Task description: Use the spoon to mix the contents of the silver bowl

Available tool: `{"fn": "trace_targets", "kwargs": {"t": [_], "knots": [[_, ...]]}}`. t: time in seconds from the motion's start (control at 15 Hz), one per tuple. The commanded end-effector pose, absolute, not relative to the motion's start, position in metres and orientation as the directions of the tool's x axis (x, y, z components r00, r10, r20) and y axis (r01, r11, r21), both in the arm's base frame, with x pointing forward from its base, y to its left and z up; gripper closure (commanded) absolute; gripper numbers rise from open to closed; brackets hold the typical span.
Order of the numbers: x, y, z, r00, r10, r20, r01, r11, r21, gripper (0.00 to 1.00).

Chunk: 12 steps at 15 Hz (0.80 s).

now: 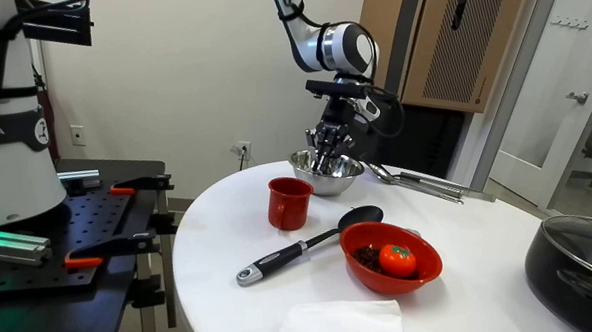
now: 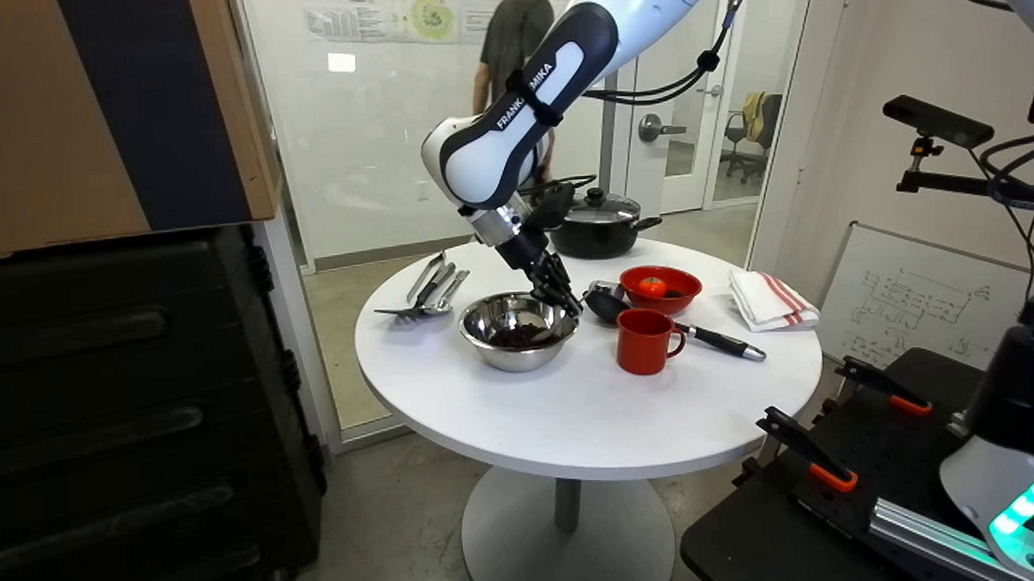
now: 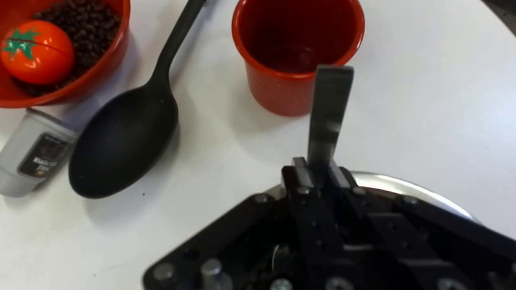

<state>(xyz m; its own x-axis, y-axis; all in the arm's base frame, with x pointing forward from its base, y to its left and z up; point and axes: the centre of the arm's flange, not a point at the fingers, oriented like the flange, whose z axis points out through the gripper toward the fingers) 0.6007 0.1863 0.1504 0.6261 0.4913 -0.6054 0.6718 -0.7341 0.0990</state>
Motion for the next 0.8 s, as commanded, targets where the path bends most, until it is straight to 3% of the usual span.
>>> {"fn": "trace_targets", "kwargs": {"t": [0.0,0.4,0.73], "knots": [[0.585,0.184,0.154,0.512,0.490,-0.706,0.725,-0.687,0.049,0.97],[0.569,0.186,0.147,0.360,0.488,-0.795,0.754,-0.654,-0.060,0.97],[0.572,0.195,0.138,0.448,0.525,-0.724,0.735,-0.677,-0.037,0.97]]}}
